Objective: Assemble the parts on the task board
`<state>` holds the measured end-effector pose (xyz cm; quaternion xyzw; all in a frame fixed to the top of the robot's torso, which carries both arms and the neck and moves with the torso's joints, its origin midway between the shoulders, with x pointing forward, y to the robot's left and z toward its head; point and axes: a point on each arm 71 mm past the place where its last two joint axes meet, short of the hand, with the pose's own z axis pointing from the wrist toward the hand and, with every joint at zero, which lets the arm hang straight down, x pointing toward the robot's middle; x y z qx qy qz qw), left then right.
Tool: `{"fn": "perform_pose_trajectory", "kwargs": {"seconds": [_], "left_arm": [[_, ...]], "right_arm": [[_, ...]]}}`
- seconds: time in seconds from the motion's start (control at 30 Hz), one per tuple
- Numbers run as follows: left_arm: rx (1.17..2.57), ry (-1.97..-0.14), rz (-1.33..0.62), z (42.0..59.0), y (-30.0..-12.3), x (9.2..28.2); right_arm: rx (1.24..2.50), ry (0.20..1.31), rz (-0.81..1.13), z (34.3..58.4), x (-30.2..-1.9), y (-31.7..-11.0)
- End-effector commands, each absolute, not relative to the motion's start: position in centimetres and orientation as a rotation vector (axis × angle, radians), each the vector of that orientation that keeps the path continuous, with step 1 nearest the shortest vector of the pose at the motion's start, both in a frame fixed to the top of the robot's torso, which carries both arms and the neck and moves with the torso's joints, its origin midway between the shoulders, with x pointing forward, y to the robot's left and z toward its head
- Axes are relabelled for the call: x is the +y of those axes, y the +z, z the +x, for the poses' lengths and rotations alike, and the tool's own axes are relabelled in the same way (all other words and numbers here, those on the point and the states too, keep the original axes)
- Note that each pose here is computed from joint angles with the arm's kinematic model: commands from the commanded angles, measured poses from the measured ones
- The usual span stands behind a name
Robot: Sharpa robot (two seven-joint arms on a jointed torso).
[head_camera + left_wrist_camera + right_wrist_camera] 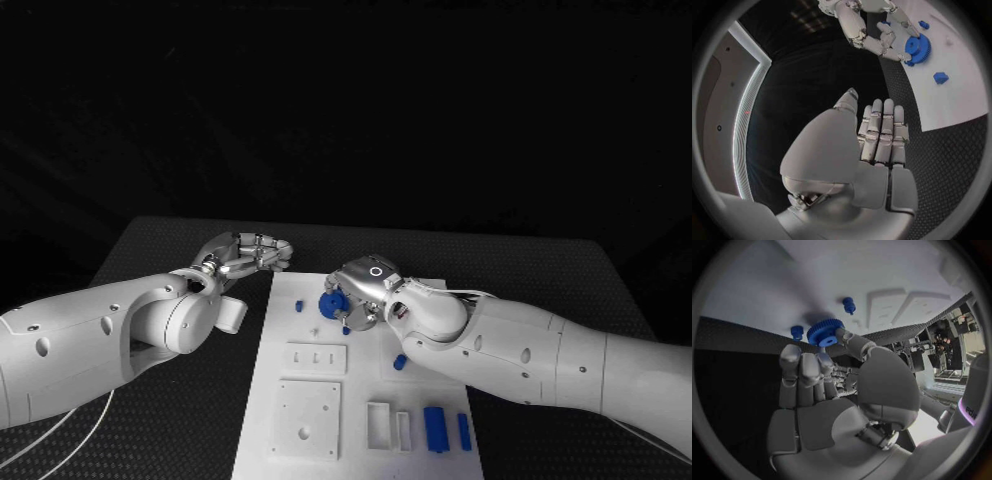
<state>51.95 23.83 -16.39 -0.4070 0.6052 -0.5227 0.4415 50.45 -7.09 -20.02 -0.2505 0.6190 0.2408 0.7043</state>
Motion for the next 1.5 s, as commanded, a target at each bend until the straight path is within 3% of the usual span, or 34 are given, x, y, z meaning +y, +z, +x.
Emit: {"fn": "perform_pose_trajectory", "kwargs": {"seconds": [0.03,1.5], "left_arm": [[1.516,-1.324,-0.993,51.94,-16.28,23.35],[1.526,-1.327,-0.993,51.94,-16.33,23.13]], "right_arm": [[1.381,0.524,-0.565,50.31,-6.75,-20.06],[1.448,0.472,-0.543,51.28,-7.6,-20.71]]}}
